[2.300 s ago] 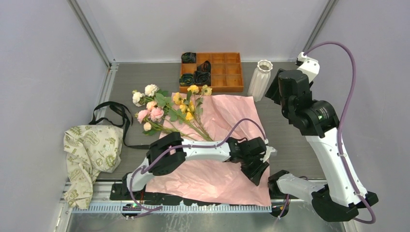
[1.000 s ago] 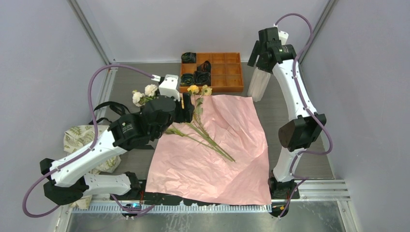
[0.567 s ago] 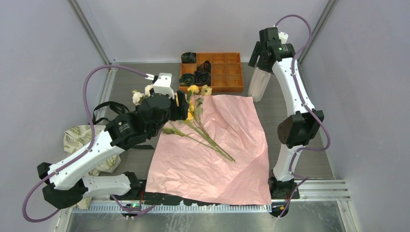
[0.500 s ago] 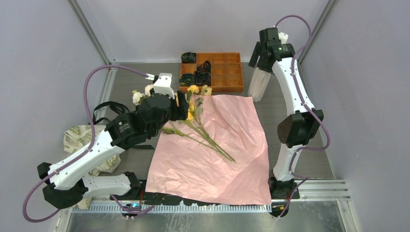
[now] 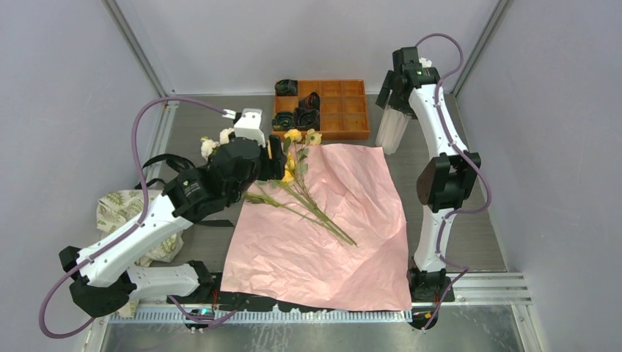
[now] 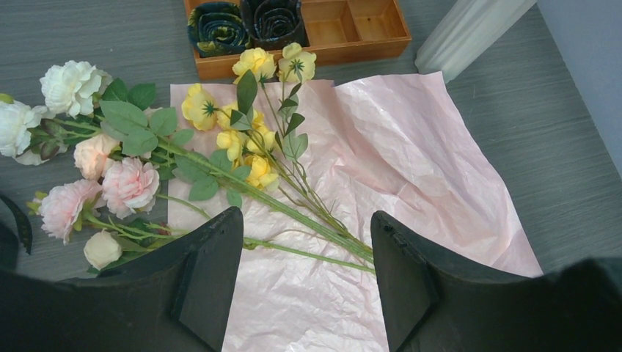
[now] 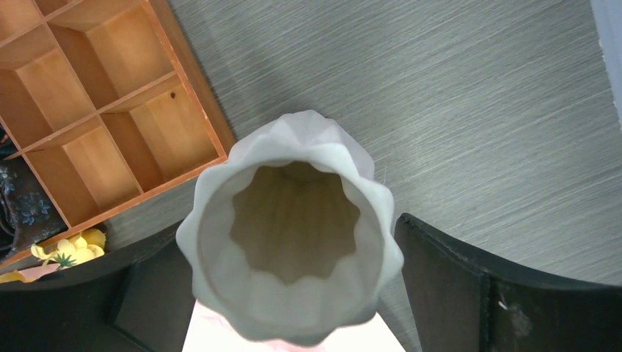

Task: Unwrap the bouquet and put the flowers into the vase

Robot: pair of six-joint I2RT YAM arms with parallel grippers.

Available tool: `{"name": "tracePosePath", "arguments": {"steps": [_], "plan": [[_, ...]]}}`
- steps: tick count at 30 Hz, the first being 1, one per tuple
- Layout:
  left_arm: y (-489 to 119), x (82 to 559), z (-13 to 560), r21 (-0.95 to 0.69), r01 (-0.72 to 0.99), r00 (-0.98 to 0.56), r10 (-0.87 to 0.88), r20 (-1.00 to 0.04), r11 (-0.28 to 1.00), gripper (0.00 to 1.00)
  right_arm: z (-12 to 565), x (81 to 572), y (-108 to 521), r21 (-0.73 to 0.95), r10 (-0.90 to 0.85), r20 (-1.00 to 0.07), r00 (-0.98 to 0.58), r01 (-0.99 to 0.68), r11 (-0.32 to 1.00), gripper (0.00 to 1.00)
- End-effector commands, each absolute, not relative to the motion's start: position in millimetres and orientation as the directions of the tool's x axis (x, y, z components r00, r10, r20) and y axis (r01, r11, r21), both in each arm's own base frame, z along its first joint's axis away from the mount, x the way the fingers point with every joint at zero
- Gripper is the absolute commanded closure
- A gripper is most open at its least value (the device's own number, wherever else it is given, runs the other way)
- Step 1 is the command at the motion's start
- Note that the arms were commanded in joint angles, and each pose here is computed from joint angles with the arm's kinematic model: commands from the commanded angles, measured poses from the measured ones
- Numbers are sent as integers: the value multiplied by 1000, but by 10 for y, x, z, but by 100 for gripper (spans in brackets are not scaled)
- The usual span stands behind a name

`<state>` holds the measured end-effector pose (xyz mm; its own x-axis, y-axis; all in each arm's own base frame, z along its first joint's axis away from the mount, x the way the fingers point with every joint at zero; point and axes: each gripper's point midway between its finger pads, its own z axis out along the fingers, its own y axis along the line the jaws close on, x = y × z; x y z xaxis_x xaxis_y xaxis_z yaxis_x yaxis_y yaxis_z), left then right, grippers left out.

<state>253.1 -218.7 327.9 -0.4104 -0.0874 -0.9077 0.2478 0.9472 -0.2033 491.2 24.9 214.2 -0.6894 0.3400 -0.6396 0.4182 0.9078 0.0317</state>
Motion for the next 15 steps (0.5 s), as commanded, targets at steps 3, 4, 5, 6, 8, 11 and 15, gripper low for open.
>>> {"name": "tracePosePath", "arguments": {"steps": [3, 4, 5, 6, 8, 11, 15], "plan": [[-2170, 2576, 3358, -228, 245, -387, -120, -914, 942, 35, 2374, 5126, 314, 97, 333, -699, -633, 378, 921, 0], [-2162, 2579, 3354, -228, 243, -387, -122, -914, 943, 35, 2361, 5133, 313, 95, 332, -698, -634, 378, 921, 1], [-2154, 2581, 3345, -227, 241, -387, -121, -914, 944, 35, 2350, 5142, 316, 95, 331, -698, -635, 377, 922, 1], [-2148, 2587, 3343, -228, 238, -387, -123, -914, 944, 35, 2343, 5145, 316, 93, 328, -698, -637, 374, 923, 0], [-2139, 2587, 3333, -228, 236, -389, -123, -913, 945, 35, 2314, 5152, 320, 91, 327, -695, -640, 373, 923, 1], [-2140, 2594, 3325, -229, 235, -391, -124, -912, 945, 35, 2274, 5147, 341, 95, 324, -688, -649, 363, 927, 6], [-2145, 2595, 3316, -232, 236, -395, -126, -910, 944, 35, 2255, 5130, 336, 96, 326, -687, -649, 364, 927, 14]]}}
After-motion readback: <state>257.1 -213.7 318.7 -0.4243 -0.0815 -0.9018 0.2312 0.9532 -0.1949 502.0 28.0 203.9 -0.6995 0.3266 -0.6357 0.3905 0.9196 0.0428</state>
